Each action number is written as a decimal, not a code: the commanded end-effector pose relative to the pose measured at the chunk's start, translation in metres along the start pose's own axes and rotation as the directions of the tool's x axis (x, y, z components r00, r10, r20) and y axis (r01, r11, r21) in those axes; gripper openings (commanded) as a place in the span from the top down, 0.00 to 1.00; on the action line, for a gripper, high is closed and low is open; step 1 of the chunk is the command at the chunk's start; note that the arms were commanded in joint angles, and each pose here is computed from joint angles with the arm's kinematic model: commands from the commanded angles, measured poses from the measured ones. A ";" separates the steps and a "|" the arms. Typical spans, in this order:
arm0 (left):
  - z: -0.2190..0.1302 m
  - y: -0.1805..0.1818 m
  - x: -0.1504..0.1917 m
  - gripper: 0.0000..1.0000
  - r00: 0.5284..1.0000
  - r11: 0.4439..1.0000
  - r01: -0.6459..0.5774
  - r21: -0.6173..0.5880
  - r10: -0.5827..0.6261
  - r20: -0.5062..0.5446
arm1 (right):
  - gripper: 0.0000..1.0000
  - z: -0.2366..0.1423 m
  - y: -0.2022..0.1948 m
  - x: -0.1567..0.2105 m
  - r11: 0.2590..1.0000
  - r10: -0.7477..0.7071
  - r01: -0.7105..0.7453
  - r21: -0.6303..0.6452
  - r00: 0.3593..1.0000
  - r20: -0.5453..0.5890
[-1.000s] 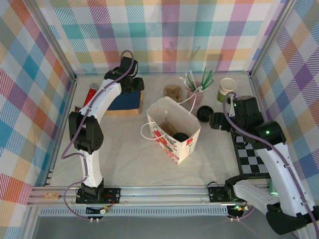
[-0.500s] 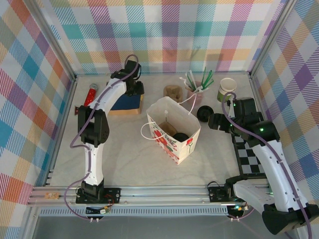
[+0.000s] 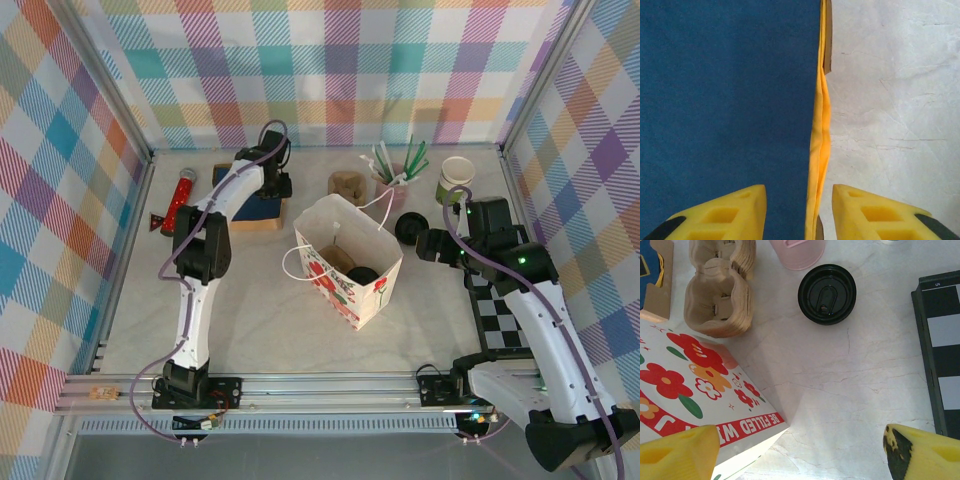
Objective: Pack the takeout coffee
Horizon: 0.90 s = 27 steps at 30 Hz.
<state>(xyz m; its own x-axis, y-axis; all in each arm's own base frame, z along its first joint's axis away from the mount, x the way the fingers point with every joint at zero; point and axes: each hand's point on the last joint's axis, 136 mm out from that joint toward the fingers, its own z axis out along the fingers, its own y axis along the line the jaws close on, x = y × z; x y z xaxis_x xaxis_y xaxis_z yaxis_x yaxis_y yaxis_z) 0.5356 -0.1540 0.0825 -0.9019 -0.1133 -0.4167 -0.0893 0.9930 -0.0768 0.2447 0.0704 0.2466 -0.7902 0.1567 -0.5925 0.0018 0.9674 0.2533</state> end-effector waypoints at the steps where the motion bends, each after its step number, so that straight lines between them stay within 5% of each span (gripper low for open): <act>1: 0.002 0.009 -0.003 0.62 1.000 0.999 -0.004 -0.033 0.004 -0.010 | 0.15 -0.003 0.003 -0.005 1.000 0.012 -0.011 -0.023 1.000 0.027; 27: 0.018 0.009 -0.007 0.68 0.999 0.998 -0.031 -0.055 0.029 -0.023 | 0.18 -0.004 0.003 -0.008 1.000 0.009 -0.009 -0.023 0.999 0.031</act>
<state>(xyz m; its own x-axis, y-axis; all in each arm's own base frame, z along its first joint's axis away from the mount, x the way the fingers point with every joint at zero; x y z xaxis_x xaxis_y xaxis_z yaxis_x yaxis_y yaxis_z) 0.5473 -0.1540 0.0671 -0.9093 -0.0986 -0.4043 -0.0879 0.9951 -0.0452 0.2450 0.0694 0.2469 -0.7892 0.1611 -0.5927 0.0054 0.9668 0.2556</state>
